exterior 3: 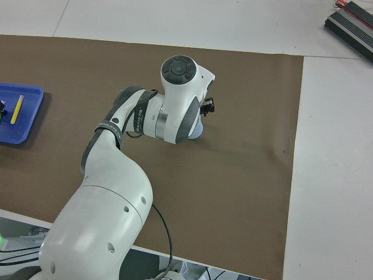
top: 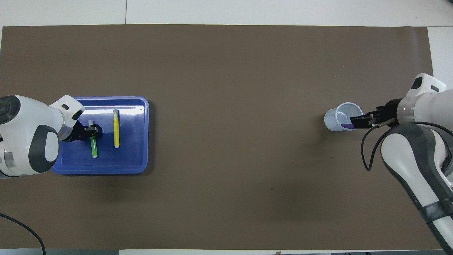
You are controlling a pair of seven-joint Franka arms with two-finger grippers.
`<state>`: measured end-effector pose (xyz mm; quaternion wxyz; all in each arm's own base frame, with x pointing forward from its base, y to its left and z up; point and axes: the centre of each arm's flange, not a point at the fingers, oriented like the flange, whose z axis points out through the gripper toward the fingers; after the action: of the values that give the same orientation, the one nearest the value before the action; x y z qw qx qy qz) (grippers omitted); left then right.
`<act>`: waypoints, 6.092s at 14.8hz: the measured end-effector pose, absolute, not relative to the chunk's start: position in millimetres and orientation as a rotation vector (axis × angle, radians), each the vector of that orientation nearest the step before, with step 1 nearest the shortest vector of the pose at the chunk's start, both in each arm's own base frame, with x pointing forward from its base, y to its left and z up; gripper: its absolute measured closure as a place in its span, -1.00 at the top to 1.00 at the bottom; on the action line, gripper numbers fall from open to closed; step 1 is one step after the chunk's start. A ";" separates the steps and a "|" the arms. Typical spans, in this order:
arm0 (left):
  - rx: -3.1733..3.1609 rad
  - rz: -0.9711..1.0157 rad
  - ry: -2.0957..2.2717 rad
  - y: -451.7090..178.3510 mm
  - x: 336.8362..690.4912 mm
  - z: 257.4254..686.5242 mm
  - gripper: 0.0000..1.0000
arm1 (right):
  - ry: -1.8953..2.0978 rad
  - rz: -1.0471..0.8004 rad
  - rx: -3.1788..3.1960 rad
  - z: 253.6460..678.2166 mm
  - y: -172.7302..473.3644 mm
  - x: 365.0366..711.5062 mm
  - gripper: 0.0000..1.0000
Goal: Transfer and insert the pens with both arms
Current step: 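Release the purple pen in the cup while the left gripper grasps the green pen, then lift the green pen toward the right gripper with the left gripper, then grasp the green pen with the right gripper while the left gripper holds, then insert the green pen into the cup while the left gripper withdraws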
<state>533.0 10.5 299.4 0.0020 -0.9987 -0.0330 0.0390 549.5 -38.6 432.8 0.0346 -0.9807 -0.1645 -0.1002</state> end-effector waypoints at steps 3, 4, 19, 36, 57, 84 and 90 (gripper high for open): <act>-3.134 0.121 -0.103 10.2 533.0 300.1 0.03 | -0.461 -0.309 -3.016 454.5 -45.8 554.5 1.00; -3.134 0.117 -0.100 9.3 533.0 301.6 -0.18 | -0.411 -0.293 -3.017 464.5 -47.0 556.2 1.00; -3.128 0.184 -0.110 12.6 541.4 321.1 -0.67 | 0.072 -0.030 -3.161 574.5 32.5 552.3 1.00; -3.148 0.561 -1.177 -103.0 559.1 498.3 -0.67 | 0.135 0.106 -3.163 648.2 13.3 539.3 1.00; -2.342 1.445 -2.667 -342.4 395.9 560.4 -0.67 | 0.122 0.015 -2.503 653.2 141.4 539.3 1.00; -2.180 1.486 -2.864 -351.6 377.8 553.9 -0.67 | -0.047 0.156 -2.589 638.3 235.0 479.6 0.95; -2.164 1.495 -2.877 -350.5 377.4 553.7 -0.67 | -0.036 0.116 -2.583 641.0 235.3 482.9 -0.28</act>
<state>377.4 -350.5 553.7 -0.3691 -0.5159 -0.6859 0.3565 482.9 235.3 641.0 0.2745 -0.9605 -0.0134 0.0430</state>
